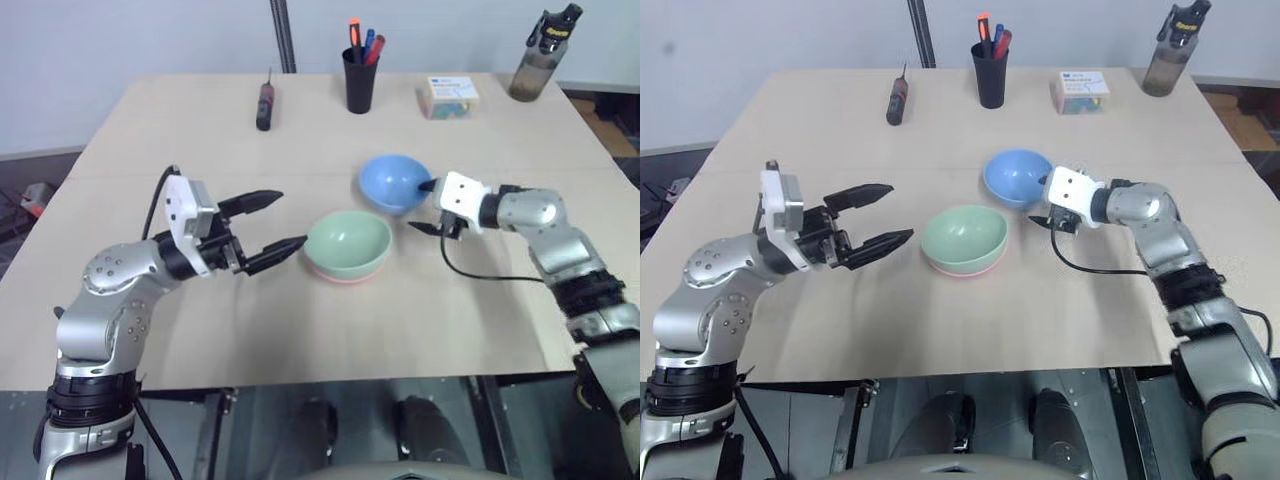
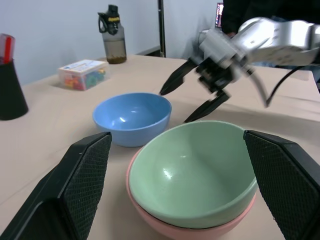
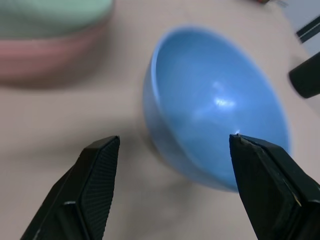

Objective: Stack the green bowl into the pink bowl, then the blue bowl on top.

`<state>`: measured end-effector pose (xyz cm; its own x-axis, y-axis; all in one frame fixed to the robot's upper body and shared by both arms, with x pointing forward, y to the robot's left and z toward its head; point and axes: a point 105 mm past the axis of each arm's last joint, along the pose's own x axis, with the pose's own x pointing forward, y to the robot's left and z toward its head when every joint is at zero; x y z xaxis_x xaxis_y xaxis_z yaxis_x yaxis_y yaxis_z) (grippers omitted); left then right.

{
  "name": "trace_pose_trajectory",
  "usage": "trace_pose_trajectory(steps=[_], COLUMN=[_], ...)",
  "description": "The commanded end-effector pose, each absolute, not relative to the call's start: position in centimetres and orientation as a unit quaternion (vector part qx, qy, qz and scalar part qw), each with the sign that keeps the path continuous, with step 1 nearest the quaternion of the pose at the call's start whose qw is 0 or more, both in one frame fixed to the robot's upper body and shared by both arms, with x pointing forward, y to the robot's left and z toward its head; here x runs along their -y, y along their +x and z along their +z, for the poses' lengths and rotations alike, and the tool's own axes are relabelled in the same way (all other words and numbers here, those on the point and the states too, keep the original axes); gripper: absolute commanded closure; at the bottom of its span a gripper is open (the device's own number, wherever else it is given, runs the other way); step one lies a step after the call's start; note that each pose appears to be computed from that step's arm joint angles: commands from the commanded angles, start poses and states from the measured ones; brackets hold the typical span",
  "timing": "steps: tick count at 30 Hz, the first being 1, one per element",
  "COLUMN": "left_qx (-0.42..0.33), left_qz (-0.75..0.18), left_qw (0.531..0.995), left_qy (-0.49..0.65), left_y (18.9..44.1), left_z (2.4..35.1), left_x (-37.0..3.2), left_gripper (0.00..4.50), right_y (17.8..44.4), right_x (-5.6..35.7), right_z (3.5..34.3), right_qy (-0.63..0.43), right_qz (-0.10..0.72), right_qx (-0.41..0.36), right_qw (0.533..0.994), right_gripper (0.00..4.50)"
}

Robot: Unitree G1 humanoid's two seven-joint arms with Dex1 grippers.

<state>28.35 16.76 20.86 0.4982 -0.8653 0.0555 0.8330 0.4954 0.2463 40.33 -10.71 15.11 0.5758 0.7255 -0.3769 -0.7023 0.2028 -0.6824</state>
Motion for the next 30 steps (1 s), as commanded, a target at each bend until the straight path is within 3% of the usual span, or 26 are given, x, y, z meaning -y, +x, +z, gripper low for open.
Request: trace_pose_trajectory(steps=[1, 4, 5, 6, 9, 10, 16, 22, 26, 29, 30], left_qx=[0.108, 0.107, 0.107, 0.107, 0.105, 0.105, 0.103, 0.099, 0.098, 0.096, 0.096], left_qz=[-0.486, -0.48, -0.479, -0.477, -0.475, -0.475, -0.468, -0.436, -0.428, -0.428, -0.429], left_qw=[0.86, 0.863, 0.864, 0.865, 0.866, 0.867, 0.871, 0.885, 0.889, 0.889, 0.888], left_qy=[0.113, 0.114, 0.114, 0.113, 0.113, 0.112, 0.109, 0.127, 0.131, 0.133, 0.134], left_y=[27.4, 27.2, 27.1, 27.0, 26.9, 26.9, 27.5, 28.7, 29.1, 29.1, 29.1], left_z=[22.1, 22.1, 22.1, 22.1, 22.0, 21.9, 21.7, 21.3, 21.1, 20.9, 20.9], left_x=[-16.9, -17.1, -17.1, -17.1, -17.1, -17.1, -17.2, -18.1, -18.1, -18.0, -18.0], left_gripper=[0.0, 0.0, 0.0, 0.0, 0.0, 0.0, 0.0, 0.0, 0.0, 0.0, 0.0], right_y=[41.8, 42.2, 42.3, 42.3, 42.2, 42.2, 39.7, 31.9, 28.7, 28.8, 29.3], right_x=[10.2, 10.1, 10.1, 10.1, 10.2, 10.2, 9.5, 5.5, 3.2, 2.4, 2.4], right_z=[16.0, 16.1, 16.3, 16.4, 16.9, 17.0, 20.5, 25.2, 23.9, 21.9, 21.2], right_qy=[-0.473, -0.484, -0.487, -0.49, -0.497, -0.498, -0.428, -0.301, -0.293, -0.294, -0.304], right_qz=[0.441, 0.442, 0.443, 0.444, 0.446, 0.447, 0.497, 0.611, 0.658, 0.663, 0.653], right_qx=[0.043, 0.049, 0.053, 0.056, 0.063, 0.066, 0.114, 0.165, 0.128, 0.088, 0.08], right_qw=[0.761, 0.753, 0.751, 0.748, 0.742, 0.74, 0.746, 0.713, 0.682, 0.683, 0.689], right_gripper=[1.08, 1.88, 2.48, 2.68, 4.17, 4.44, 4.44, 4.44, 4.44, 4.44, 4.12])
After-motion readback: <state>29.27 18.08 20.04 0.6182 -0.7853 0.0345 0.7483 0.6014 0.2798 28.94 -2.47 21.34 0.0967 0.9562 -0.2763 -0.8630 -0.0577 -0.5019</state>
